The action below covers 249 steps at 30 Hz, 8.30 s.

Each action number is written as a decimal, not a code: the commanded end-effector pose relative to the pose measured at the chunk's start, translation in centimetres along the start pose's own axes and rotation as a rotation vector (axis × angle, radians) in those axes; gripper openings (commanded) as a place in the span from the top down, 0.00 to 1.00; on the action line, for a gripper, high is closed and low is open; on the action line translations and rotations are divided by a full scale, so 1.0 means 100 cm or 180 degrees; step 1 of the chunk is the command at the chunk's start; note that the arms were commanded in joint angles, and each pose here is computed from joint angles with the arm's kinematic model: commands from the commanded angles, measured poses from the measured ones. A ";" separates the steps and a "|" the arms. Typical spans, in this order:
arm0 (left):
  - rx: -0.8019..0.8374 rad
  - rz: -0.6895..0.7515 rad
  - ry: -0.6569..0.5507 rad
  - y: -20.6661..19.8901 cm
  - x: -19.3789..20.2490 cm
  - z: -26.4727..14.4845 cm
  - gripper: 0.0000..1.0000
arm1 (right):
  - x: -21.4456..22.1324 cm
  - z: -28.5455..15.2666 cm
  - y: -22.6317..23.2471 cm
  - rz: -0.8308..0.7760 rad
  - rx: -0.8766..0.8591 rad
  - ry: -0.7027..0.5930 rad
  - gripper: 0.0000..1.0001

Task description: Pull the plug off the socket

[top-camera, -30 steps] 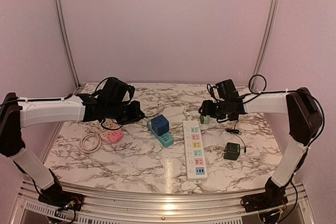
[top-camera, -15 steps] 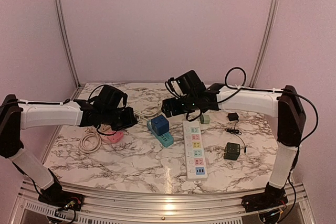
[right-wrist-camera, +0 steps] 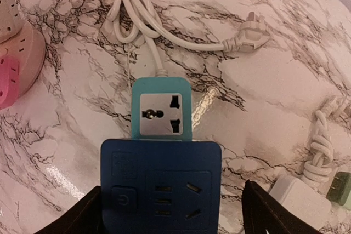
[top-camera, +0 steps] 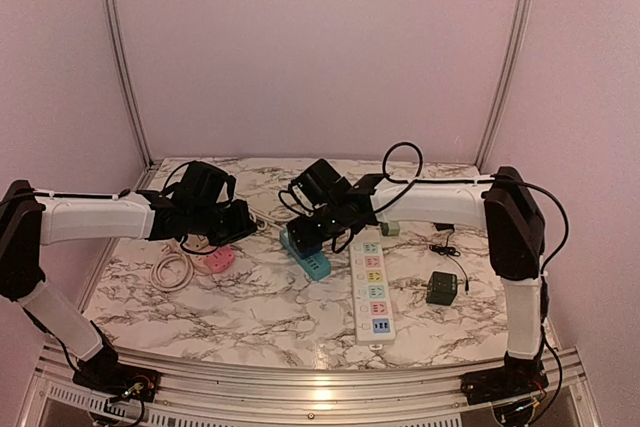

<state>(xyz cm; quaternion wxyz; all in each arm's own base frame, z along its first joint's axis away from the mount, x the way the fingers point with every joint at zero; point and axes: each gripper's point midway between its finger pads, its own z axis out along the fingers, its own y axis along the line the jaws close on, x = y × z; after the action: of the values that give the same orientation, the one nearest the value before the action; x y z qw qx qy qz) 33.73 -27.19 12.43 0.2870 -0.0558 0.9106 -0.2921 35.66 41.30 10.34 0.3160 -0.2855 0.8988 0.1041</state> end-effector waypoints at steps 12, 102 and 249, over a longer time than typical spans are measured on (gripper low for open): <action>0.0301 -0.0126 0.0066 -0.017 -0.002 0.017 1.00 | 0.003 0.010 0.009 -0.0111 0.0030 0.0067 0.73; -0.0969 0.0290 0.1134 0.096 0.128 0.087 1.00 | -0.028 -0.053 0.009 0.0305 0.0105 -0.0436 0.85; -0.0049 0.0643 0.0433 -0.029 0.026 -0.017 1.00 | -0.132 0.006 -0.134 0.1671 -0.1161 -0.0989 0.82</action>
<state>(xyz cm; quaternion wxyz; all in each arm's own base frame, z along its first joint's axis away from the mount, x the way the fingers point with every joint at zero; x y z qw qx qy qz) 31.40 -31.35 13.96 0.2539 0.0559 0.9235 -0.2822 49.56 35.16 16.06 0.3318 -0.0893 0.8773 0.3352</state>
